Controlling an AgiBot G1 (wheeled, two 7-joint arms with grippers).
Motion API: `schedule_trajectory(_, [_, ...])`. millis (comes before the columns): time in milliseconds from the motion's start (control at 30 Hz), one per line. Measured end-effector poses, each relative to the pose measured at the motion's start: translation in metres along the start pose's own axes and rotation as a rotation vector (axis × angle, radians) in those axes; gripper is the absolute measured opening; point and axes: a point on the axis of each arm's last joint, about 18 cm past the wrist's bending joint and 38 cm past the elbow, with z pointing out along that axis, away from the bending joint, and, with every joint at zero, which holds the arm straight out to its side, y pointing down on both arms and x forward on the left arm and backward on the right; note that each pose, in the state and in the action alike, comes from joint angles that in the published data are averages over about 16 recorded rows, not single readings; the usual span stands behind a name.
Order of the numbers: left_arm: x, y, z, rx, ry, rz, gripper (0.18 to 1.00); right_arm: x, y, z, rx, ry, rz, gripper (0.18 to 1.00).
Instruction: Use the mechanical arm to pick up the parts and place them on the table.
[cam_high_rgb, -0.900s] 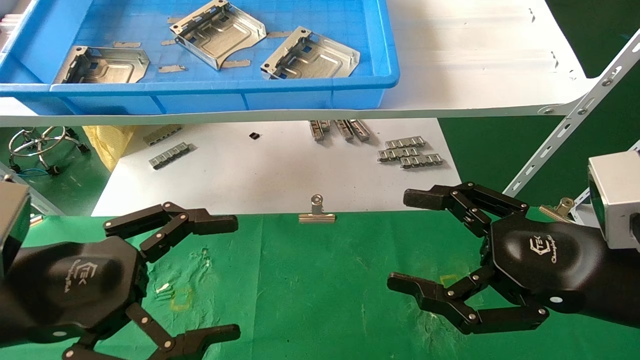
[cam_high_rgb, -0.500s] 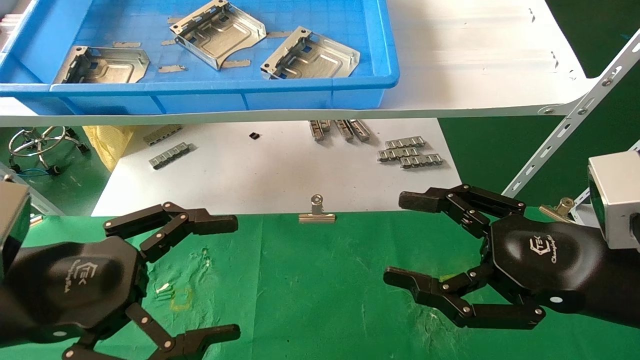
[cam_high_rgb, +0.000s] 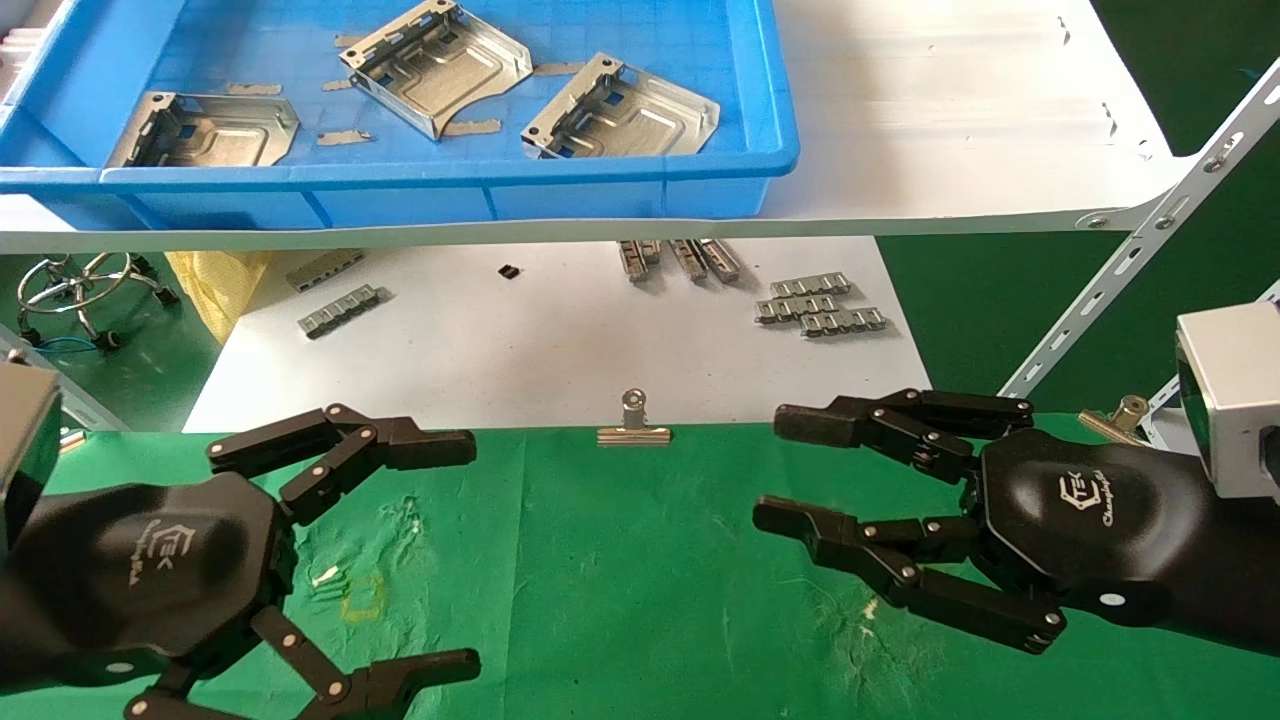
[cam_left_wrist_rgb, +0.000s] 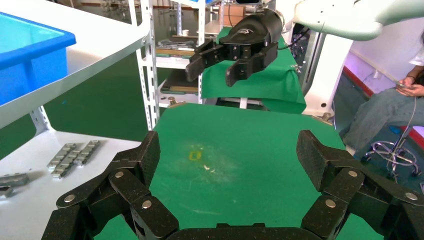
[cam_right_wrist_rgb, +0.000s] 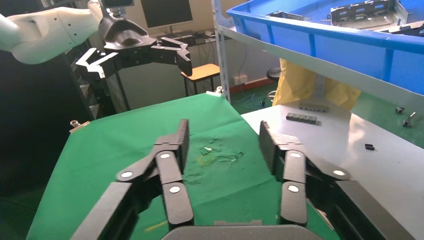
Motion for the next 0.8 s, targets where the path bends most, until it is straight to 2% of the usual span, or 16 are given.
schedule_trajectory(233, [0.0, 0.0, 0.0, 0.0, 0.0, 0.0, 1.001, 0.0, 0.0, 0.0, 0.0, 0.0, 0.0, 0.482])
schedule_trajectory(500, [-0.001, -0.004, 0.0, 0.0, -0.001, 0.017, 1.001, 0.0, 0.0, 0.0, 0.0, 0.0, 0.0, 0.336])
schedule_trajectory(667, [-0.014, -0.02, 0.001, -0.007, -0.024, 0.069, 1.001, 0.0, 0.0, 0.0, 0.0, 0.0, 0.0, 0.266])
schedule_trajectory(800, [-0.038, -0.044, 0.005, -0.013, -0.061, 0.131, 1.001, 0.0, 0.0, 0.0, 0.0, 0.0, 0.0, 0.229])
